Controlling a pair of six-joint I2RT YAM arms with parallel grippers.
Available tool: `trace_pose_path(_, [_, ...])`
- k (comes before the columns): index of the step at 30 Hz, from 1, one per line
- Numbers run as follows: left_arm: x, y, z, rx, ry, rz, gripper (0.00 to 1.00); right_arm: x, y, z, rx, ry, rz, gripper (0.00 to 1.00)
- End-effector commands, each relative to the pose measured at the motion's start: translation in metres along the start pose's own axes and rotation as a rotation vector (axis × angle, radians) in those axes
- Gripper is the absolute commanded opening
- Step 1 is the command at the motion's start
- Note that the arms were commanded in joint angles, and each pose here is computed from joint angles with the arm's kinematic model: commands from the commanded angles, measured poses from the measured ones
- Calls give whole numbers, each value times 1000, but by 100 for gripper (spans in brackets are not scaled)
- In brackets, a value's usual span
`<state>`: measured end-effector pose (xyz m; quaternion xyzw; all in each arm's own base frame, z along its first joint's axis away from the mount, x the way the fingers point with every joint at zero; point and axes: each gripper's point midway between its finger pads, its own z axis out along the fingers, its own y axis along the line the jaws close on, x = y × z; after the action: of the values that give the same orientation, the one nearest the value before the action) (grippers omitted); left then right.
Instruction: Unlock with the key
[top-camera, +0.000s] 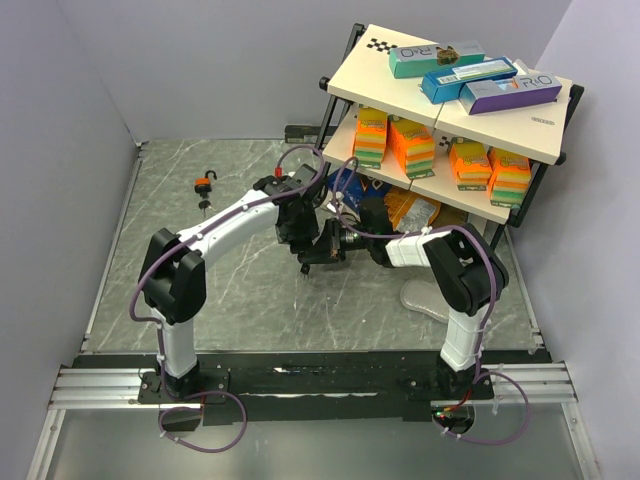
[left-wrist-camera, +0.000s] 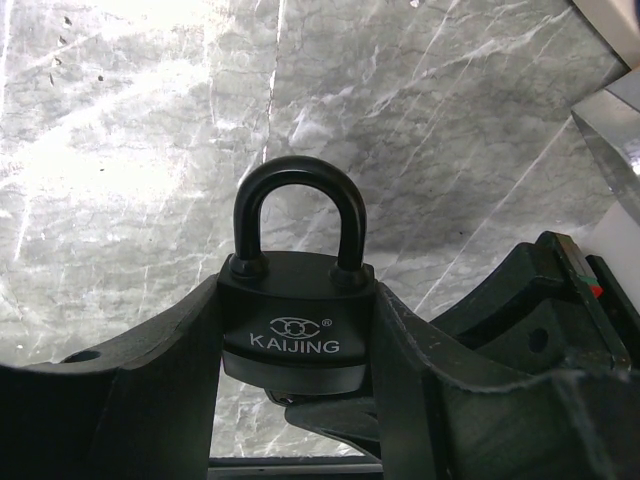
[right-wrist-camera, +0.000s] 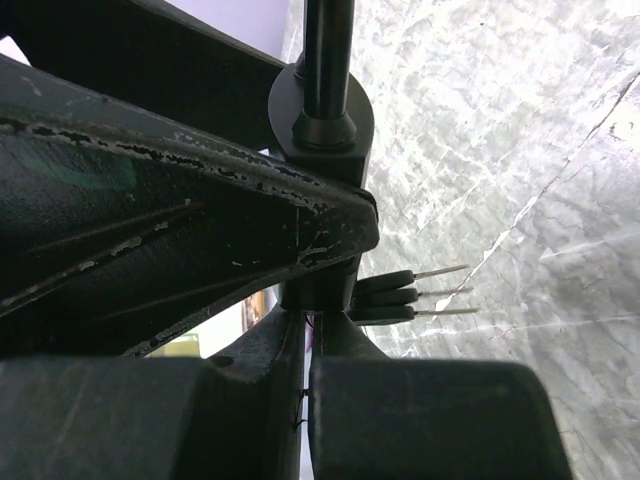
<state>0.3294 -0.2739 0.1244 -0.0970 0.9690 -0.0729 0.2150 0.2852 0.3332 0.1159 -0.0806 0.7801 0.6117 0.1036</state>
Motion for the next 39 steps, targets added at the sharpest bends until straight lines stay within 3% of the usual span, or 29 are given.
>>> trace_pose_path(1, [99, -28, -60, 152, 425, 93, 1, -119, 24, -13, 17, -431, -258, 0])
trace_pose_path(6, [75, -33, -69, 218, 332, 50, 1, -124, 37, -28, -18, -447, -242, 0])
trace_pose_path(14, [32, -58, -119, 503, 160, -21, 1, -131, 79, -54, -84, -459, -257, 0])
trace_pose_path(29, [5, -78, -187, 840, -5, 11, 1, -140, 159, -80, -179, -448, -318, 0])
trace_pose_path(33, [3, -78, -195, 871, -38, 30, 1, -139, 169, -85, -177, -444, -330, 0])
trace_pose_path(39, [-4, -75, -179, 788, -44, -8, 1, -132, 175, -91, -108, -438, -406, 0])
